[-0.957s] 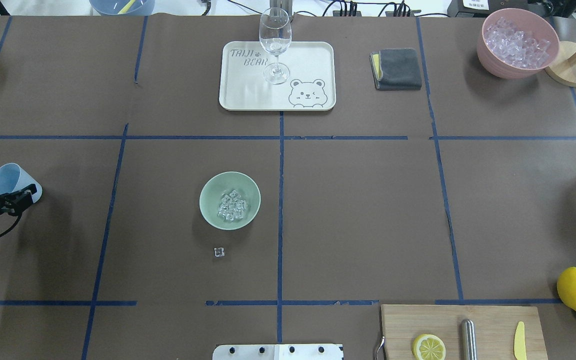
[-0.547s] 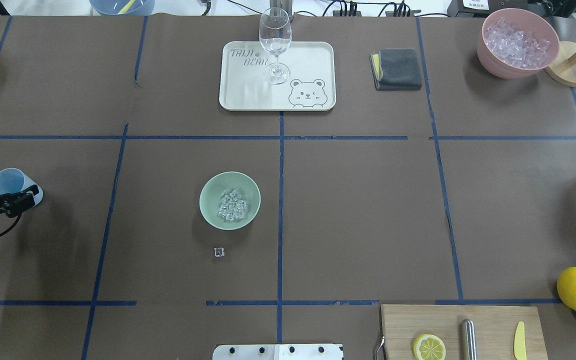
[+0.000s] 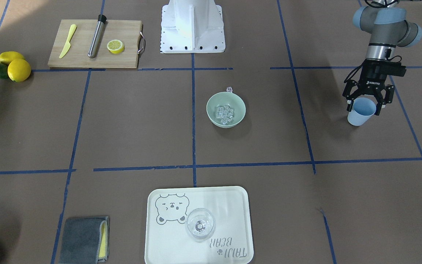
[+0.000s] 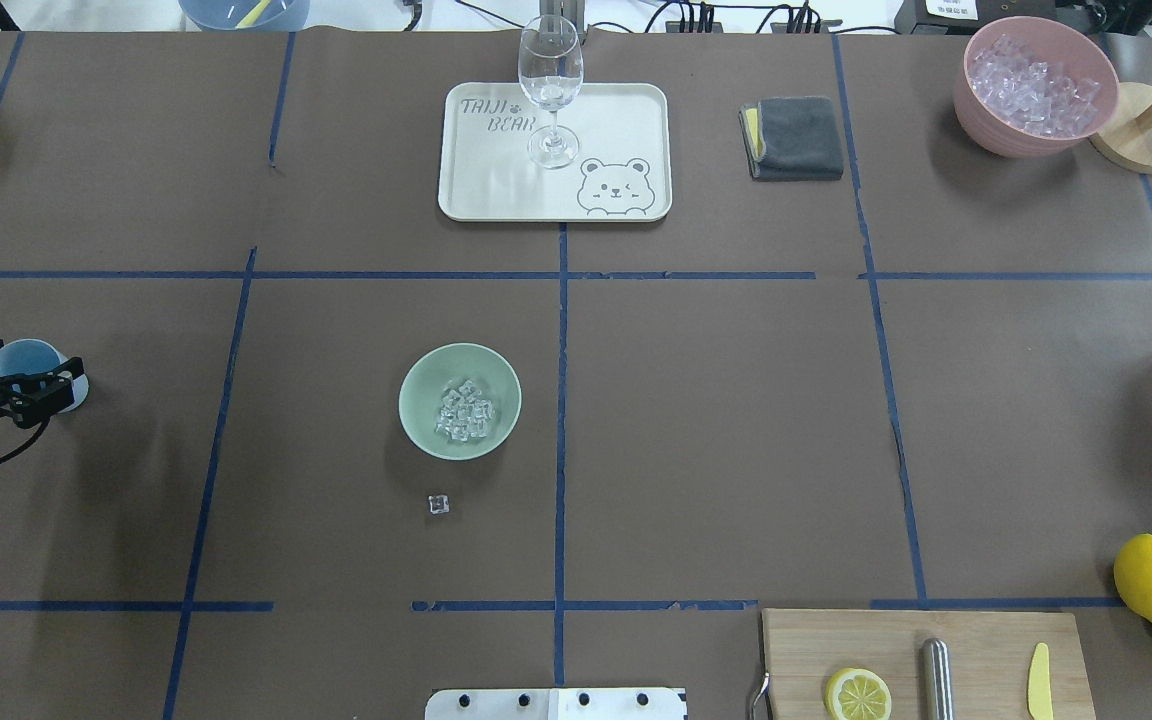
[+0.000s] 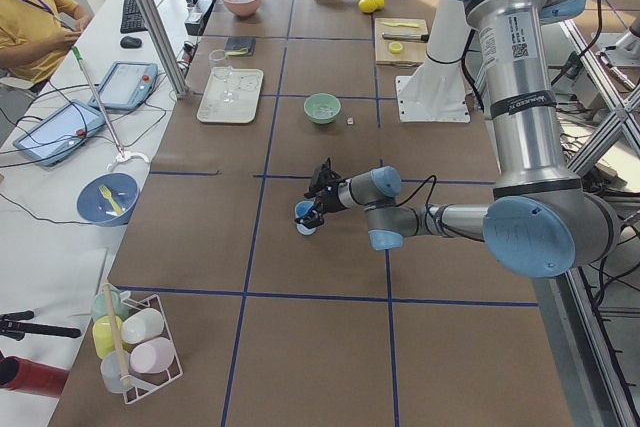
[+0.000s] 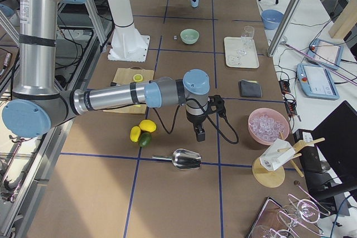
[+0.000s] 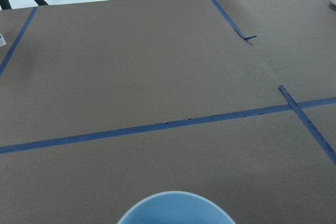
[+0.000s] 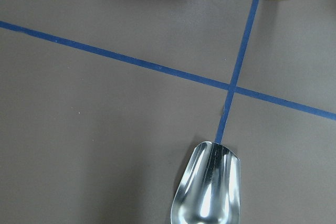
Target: Pour ice into bowl
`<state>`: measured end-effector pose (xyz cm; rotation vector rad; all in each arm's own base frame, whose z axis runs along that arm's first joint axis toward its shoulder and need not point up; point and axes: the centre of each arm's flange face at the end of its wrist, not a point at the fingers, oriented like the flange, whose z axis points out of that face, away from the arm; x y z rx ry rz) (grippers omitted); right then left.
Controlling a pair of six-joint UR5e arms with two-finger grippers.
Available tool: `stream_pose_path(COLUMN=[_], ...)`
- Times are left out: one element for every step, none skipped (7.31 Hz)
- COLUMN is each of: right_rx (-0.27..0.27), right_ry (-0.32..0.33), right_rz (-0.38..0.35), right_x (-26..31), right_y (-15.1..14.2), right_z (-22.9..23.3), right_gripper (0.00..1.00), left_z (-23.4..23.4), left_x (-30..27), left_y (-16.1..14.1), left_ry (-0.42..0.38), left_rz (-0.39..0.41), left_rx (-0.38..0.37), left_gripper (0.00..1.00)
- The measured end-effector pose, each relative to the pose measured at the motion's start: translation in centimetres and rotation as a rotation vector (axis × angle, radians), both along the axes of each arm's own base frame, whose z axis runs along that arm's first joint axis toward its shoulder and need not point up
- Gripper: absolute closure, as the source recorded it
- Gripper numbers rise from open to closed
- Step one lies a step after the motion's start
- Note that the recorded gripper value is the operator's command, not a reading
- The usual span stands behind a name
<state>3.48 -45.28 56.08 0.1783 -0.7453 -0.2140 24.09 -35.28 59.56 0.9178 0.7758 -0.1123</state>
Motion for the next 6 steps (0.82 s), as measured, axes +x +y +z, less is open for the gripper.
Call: stream_pose_path(right_rx=[0.000,0.001,0.002,0.005,0.007,0.009], right_ry=[0.000,-0.001,-0.001,-0.003,-0.009,-0.017], right_rz=[0.000,0.000,0.000,0.001,0.005,0.015], right_x=[0.0,0.0,0.0,0.0,-0.1,-0.1], right_y=[0.0,0.0,0.0,0.0,-0.1,-0.1], right_z=[0.0,-0.1,-0.1,-0.3,-0.7,-1.4], right_gripper=[0.00,0.00,0.00,0.00,0.00,0.00], left_z=[-0.4,-0.8,-1.1,-1.5,-2.3,-3.5], left_x=[-1.7,-3.8,-6.4,-9.1,-11.8,-14.4], left_y=[-1.2,-2.7,-4.1,-5.6,-7.4,-9.1], left_ry=[-0.025,-0.057,-0.091,-0.127,-0.179,-0.255], left_rz=[0.008,0.011,0.018,0.037,0.069,0.103], left_rx=[0.024,0.050,0.068,0.077,0.071,0.062], left_gripper=[0.00,0.00,0.00,0.00,0.00,0.00])
